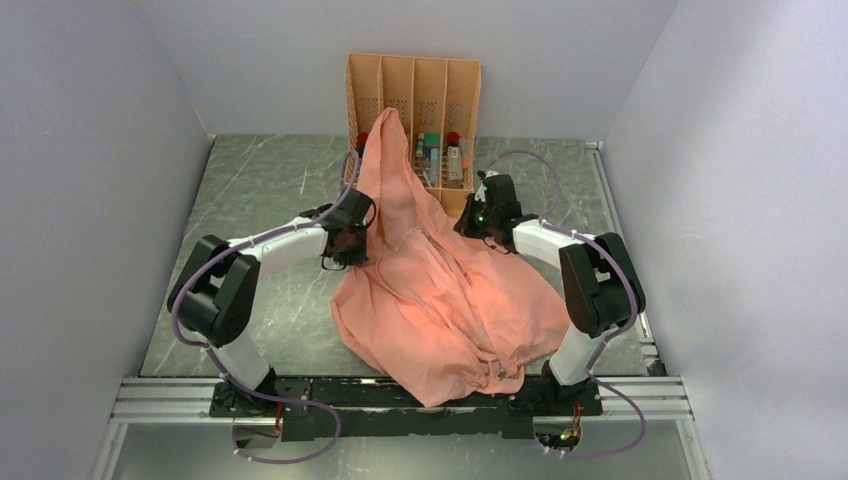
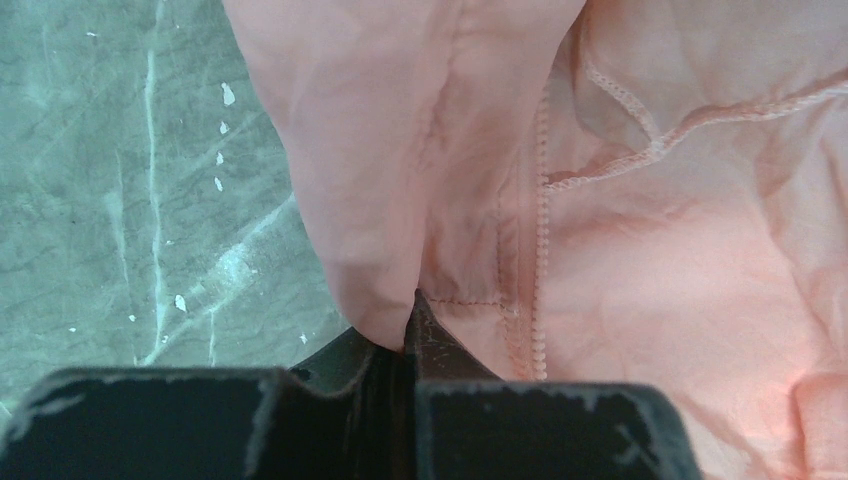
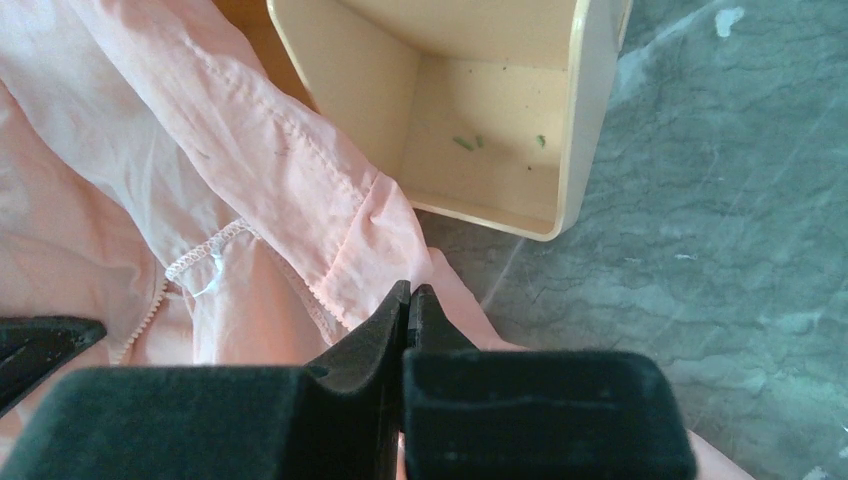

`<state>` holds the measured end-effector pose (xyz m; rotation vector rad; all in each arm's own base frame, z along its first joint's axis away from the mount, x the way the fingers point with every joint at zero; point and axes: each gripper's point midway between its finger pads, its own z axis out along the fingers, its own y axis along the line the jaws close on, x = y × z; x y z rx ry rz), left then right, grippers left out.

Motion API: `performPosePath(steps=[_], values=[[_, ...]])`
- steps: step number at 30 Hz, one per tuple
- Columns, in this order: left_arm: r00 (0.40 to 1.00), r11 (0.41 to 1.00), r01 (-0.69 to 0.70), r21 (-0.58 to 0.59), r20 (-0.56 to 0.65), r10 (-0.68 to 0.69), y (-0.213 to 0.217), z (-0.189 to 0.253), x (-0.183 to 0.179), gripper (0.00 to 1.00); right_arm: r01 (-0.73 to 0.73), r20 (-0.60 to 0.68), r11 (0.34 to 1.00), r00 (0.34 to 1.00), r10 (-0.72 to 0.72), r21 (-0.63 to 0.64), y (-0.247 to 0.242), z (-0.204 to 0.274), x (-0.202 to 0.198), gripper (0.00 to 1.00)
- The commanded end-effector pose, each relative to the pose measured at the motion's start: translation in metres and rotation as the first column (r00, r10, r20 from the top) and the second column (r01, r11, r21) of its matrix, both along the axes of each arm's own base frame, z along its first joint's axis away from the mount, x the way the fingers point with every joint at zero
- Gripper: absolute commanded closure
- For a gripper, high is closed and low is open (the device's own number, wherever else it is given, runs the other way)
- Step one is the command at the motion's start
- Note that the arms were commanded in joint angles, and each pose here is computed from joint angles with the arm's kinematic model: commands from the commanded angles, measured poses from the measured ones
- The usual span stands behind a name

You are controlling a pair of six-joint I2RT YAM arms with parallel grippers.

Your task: Zip up the jacket

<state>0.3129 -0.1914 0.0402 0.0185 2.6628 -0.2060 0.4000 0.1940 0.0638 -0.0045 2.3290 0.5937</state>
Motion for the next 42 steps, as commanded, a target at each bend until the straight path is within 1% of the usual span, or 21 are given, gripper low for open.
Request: performPosePath(steps=[1,5,7,9,12,15,17,19,21,23,26,30,35,38,42], values=[[0.998,0.999,0.008,-0.037,0.064,-0.006,-0.002,0.027,0.004,0.92,0.048,0.112,0.999,0.993,-0.046,-0.008,-0.004,0.039,0.005,1.0],[0.99,0.998,0.015,-0.067,0.139,-0.006,-0.003,0.057,0.01,0.92,0.085,0.248,0.996,0.965,-0.079,-0.014,0.001,0.091,0.0,1.0],[0.982,0.997,0.023,-0.076,0.191,-0.008,-0.002,0.076,0.013,0.92,0.098,0.318,0.995,0.943,-0.095,0.008,0.004,0.12,-0.005,1.0],[0.969,0.995,0.039,-0.089,0.245,-0.016,-0.002,0.098,0.015,0.92,0.101,0.382,0.993,0.917,-0.114,0.053,0.007,0.149,-0.012,1.0],[0.945,0.991,0.064,-0.121,0.327,-0.021,-0.002,0.134,0.016,0.92,0.072,0.476,0.984,0.868,-0.142,0.162,0.013,0.2,-0.027,1.0],[0.909,0.981,0.119,-0.155,0.414,-0.045,-0.005,0.175,0.014,0.92,0.048,0.54,0.975,0.826,-0.161,0.218,0.018,0.24,-0.041,1.0],[0.866,0.967,0.181,-0.177,0.495,-0.071,-0.007,0.209,0.009,0.92,0.022,0.577,0.969,0.8,-0.166,0.247,0.02,0.263,-0.051,1.0],[0.813,0.955,0.244,-0.17,0.573,-0.105,-0.006,0.235,0.003,0.92,-0.001,0.613,0.962,0.771,-0.173,0.272,0.019,0.284,-0.061,1.0],[0.757,0.946,0.279,-0.164,0.644,-0.112,-0.003,0.261,-0.002,0.92,-0.024,0.65,0.955,0.738,-0.182,0.295,0.017,0.306,-0.073,1.0],[0.703,0.934,0.32,-0.157,0.7,-0.123,-0.001,0.286,-0.01,0.92,-0.067,0.691,0.944,0.698,-0.187,0.324,0.014,0.329,-0.088,1.0],[0.621,0.894,0.425,-0.14,0.763,-0.176,-0.007,0.321,-0.026,0.92,-0.139,0.743,0.923,0.641,-0.191,0.358,0.009,0.358,-0.109,1.0],[0.518,0.837,0.537,-0.108,0.825,-0.226,-0.013,0.366,-0.048,0.92,-0.223,0.802,0.902,0.567,-0.19,0.371,0.003,0.388,-0.135,1.0],[0.402,0.797,0.602,-0.05,0.881,-0.248,-0.01,0.41,-0.07,0.92,-0.29,0.855,0.88,0.474,-0.208,0.375,-0.012,0.418,-0.167,1.0],[0.34,0.768,0.64,-0.022,0.905,-0.257,-0.009,0.436,-0.086,0.92,-0.311,0.876,0.876,0.431,-0.216,0.369,-0.022,0.432,-0.184,1.0],[0.237,0.694,0.72,0.023,0.931,-0.277,-0.011,0.47,-0.116,0.92,-0.325,0.896,0.871,0.372,-0.241,0.369,-0.036,0.451,-0.204,1.0]])
